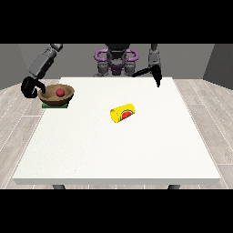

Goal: Pick the cup and pour the ball into the bowl, then pick the bowl and place it on the pad

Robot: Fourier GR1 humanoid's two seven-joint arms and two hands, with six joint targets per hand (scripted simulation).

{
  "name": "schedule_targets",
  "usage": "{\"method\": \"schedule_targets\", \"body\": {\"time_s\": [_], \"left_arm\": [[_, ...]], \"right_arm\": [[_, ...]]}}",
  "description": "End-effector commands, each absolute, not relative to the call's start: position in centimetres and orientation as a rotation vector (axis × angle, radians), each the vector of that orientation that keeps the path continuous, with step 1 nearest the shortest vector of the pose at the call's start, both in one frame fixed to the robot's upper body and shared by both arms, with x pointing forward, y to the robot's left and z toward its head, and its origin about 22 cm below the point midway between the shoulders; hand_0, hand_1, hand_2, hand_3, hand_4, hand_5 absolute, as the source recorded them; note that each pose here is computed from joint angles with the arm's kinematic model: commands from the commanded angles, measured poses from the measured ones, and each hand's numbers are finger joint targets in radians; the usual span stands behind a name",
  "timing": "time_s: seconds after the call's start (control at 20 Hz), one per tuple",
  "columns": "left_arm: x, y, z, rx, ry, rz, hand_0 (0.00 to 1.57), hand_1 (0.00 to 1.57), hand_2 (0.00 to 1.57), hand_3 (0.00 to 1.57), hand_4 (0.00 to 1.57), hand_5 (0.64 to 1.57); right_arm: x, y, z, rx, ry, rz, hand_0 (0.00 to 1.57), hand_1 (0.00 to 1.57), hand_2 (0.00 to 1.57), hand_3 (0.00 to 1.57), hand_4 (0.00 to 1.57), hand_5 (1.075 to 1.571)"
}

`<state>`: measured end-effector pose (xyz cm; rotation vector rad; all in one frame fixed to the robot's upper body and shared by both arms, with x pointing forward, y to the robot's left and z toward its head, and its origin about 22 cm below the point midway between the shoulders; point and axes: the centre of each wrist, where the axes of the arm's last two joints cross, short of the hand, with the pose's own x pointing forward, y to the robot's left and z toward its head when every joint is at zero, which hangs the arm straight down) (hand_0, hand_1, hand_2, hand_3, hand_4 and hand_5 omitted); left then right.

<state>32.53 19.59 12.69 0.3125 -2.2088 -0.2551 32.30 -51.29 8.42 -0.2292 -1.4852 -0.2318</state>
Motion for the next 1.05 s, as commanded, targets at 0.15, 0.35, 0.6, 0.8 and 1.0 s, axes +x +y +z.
{"method": "schedule_targets", "body": {"time_s": [0.15, 0.35, 0.6, 0.8, 1.0], "left_arm": [[30.6, 19.3, 15.1, 0.33, -2.295, -0.264, 0.0, 0.0, 0.0, 0.0, 0.0, 1.565], [31.2, 20.0, 14.2, 0.331, -2.242, -0.253, 0.0, 0.0, 0.0, 0.0, 0.0, 1.566], [29.3, 19.2, 15.2, 0.323, -2.219, -0.226, 0.0, 0.0, 0.0, 0.0, 0.0, 1.567], [29.0, 19.5, 14.5, 0.32, -2.247, -0.236, 0.0, 0.0, 0.0, 0.0, 0.0, 1.569], [30.3, 19.9, 11.7, 0.327, -2.119, -0.207, 0.0, 0.0, 0.0, 0.0, 0.0, 1.569]], "right_arm": [[30.1, -54.6, 11.3, -0.436, -1.462, -0.241, 1.1, 1.1, 1.05, 0.87, 0.0, 1.539], [29.9, -55.9, 14.8, -0.474, -1.43, -0.244, 0.0, 0.0, 0.43, 0.33, 0.0, 1.481], [30.5, -55.1, 13.5, -0.461, -1.428, -0.246, 0.0, 0.0, 0.38, 0.16, 0.0, 1.488], [30.2, -55.6, 14.8, -0.437, -1.463, -0.213, 0.0, 0.0, 0.26, 0.06, 0.0, 1.493], [28.8, -57.8, 21.2, -0.358, -1.491, -0.165, 0.0, 0.0, 0.19, 0.29, 0.0, 1.503]]}}
